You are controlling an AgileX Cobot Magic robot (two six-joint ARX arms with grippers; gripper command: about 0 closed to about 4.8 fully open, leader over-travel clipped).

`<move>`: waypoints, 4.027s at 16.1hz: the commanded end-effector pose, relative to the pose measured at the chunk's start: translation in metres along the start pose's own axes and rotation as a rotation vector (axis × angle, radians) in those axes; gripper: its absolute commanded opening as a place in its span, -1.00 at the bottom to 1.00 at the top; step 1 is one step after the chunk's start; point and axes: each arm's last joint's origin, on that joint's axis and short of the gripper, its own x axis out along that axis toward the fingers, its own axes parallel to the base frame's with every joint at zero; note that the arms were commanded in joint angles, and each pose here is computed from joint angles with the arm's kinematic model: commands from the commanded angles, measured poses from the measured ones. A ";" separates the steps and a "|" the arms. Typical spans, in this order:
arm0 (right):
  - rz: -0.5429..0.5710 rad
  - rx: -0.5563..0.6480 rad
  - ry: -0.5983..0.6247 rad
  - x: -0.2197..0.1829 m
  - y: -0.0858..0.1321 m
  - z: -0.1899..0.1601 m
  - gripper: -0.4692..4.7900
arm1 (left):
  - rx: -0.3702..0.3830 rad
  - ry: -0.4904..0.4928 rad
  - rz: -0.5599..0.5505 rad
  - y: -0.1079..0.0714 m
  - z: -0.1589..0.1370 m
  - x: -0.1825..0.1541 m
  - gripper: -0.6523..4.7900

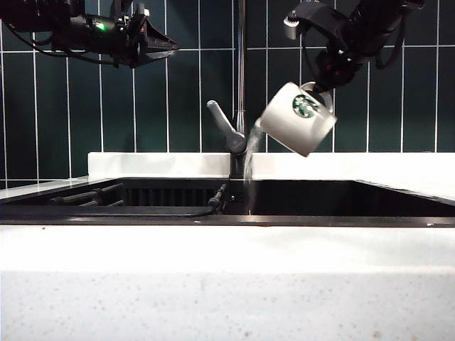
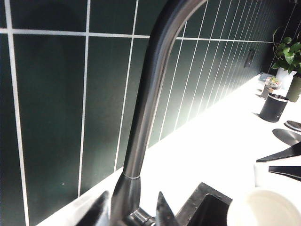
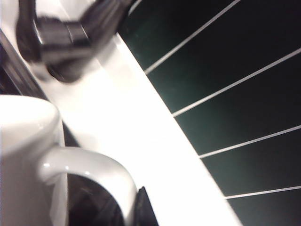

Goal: Pick up the mug next to the sink, go to the faucet to get some water, pour the water into the sink, and finally put the mug back to its place.

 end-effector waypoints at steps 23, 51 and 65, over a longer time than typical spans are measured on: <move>-0.122 -0.791 -0.102 -0.012 0.001 0.034 -0.79 | -0.046 0.176 0.225 -0.078 0.069 -0.046 -0.78; -0.359 0.661 -0.041 -0.083 -0.039 -0.087 -0.82 | -0.022 0.286 0.659 -0.246 -0.028 -0.214 -0.78; -0.629 0.921 -0.032 -0.093 0.027 -0.179 -0.82 | 0.002 0.200 0.660 -0.316 -0.033 -0.272 -0.78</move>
